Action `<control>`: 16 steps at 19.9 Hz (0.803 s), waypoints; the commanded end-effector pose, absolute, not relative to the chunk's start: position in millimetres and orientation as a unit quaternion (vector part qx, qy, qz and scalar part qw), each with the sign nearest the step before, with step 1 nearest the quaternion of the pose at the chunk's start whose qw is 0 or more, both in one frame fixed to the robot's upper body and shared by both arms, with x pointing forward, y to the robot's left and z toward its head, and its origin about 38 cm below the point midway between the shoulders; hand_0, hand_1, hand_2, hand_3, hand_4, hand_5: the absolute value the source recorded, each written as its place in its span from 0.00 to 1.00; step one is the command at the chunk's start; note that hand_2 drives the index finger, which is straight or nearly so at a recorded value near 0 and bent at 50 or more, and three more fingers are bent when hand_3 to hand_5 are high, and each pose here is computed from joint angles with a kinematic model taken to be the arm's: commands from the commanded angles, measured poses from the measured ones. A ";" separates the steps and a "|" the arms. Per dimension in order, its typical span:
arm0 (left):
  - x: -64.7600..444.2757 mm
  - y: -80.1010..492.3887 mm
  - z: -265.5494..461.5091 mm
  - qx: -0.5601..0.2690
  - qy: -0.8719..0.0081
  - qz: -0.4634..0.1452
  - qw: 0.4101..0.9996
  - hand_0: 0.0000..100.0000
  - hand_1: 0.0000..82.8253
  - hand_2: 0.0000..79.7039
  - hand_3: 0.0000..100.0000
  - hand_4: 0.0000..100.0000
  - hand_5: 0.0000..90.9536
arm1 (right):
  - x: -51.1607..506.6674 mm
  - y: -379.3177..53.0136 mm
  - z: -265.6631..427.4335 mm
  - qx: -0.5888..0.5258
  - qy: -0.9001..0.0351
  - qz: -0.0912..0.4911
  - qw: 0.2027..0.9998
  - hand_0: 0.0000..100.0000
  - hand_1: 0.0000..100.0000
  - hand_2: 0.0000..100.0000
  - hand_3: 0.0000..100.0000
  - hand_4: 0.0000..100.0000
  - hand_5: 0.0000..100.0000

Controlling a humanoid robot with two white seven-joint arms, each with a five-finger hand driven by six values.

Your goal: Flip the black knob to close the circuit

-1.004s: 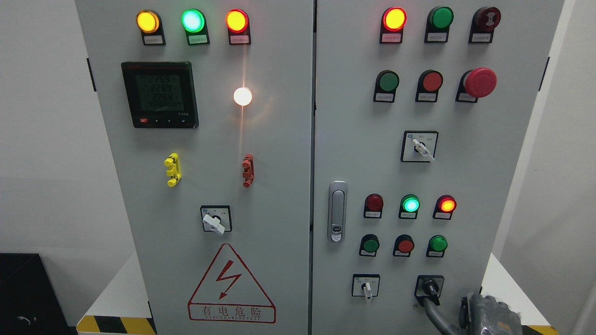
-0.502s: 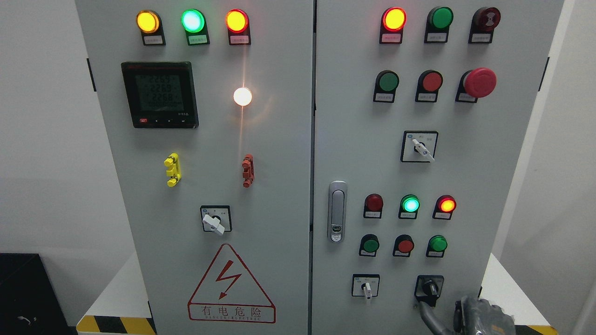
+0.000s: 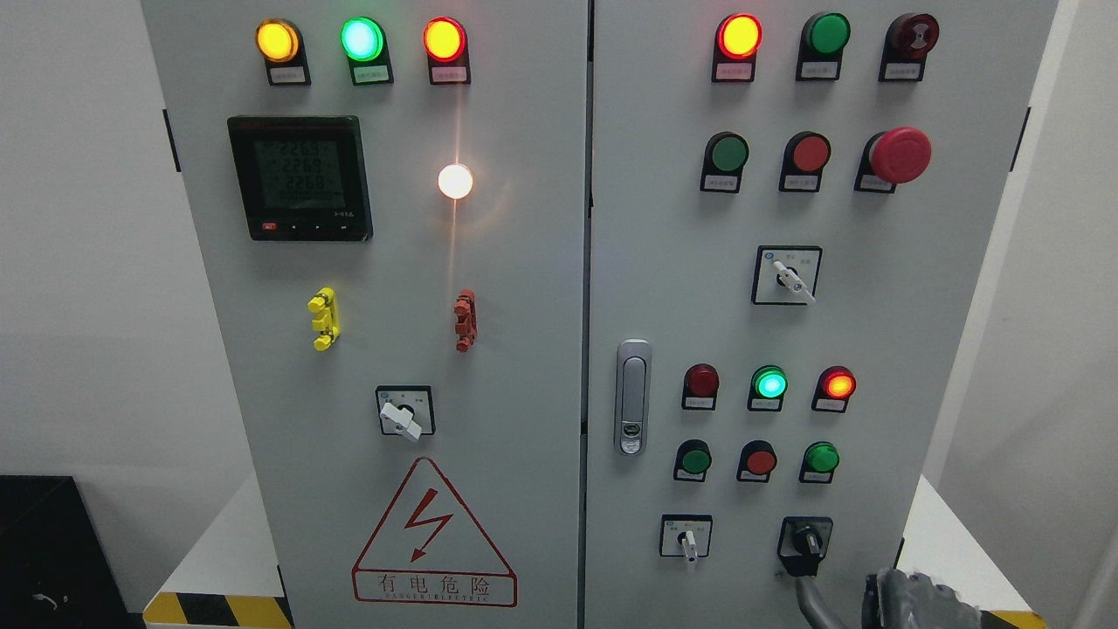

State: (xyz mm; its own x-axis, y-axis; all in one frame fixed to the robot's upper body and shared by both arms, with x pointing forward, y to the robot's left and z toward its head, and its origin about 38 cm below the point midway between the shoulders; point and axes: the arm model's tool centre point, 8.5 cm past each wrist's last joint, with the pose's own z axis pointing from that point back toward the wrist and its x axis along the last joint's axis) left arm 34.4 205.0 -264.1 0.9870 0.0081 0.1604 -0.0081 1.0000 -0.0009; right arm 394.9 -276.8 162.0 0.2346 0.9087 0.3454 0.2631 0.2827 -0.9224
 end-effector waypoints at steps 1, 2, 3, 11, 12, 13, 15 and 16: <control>30.4 204.1 -264.2 -0.001 -0.077 0.004 0.997 0.12 0.67 0.00 0.00 0.00 0.00 | 378.3 -248.8 169.1 -0.491 -0.611 0.260 0.565 0.00 0.00 0.90 1.00 0.97 1.00; 30.4 205.1 -264.3 0.000 -0.077 0.004 0.997 0.12 0.67 0.00 0.00 0.00 0.00 | 373.6 -247.5 168.0 -0.481 -0.620 0.250 0.567 0.00 0.00 0.89 1.00 0.97 1.00; 30.4 205.1 -264.3 0.000 -0.077 0.004 0.997 0.12 0.67 0.00 0.00 0.00 0.00 | 368.5 -247.5 167.5 -0.473 -0.629 0.239 0.569 0.00 0.00 0.88 1.00 0.96 0.99; 30.4 205.1 -264.3 0.000 -0.077 0.004 0.997 0.12 0.67 0.00 0.00 0.00 0.00 | 328.2 -246.0 151.0 -0.337 -0.703 0.118 0.615 0.00 0.03 0.69 0.95 0.85 0.80; 30.4 205.1 -264.3 0.000 -0.077 0.004 0.997 0.12 0.67 0.00 0.00 0.00 0.00 | 322.9 -247.2 149.3 -0.317 -0.712 0.094 0.620 0.00 0.05 0.62 0.89 0.80 0.75; 30.4 205.1 -264.3 0.000 -0.077 0.004 0.997 0.12 0.67 0.00 0.00 0.00 0.00 | 318.4 -248.5 147.6 -0.310 -0.715 0.080 0.622 0.00 0.06 0.60 0.85 0.78 0.74; 30.4 204.1 -264.3 -0.001 -0.077 0.004 0.997 0.12 0.67 0.00 0.00 0.00 0.00 | 306.9 -250.3 146.8 -0.312 -0.729 0.074 0.604 0.00 0.07 0.51 0.73 0.71 0.67; 30.4 205.1 -264.3 0.000 -0.077 0.004 0.997 0.12 0.67 0.00 0.00 0.00 0.00 | 302.0 -249.8 146.3 -0.309 -0.740 0.076 0.593 0.00 0.07 0.48 0.70 0.69 0.66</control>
State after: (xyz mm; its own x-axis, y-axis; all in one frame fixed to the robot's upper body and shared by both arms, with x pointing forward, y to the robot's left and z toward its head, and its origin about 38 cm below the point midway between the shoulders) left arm 34.3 205.0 -264.1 0.9870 0.0079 0.1603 -0.0079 1.0000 -0.0009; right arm 331.2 -257.5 138.6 0.0154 0.6705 0.7417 0.3672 0.6862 -0.6279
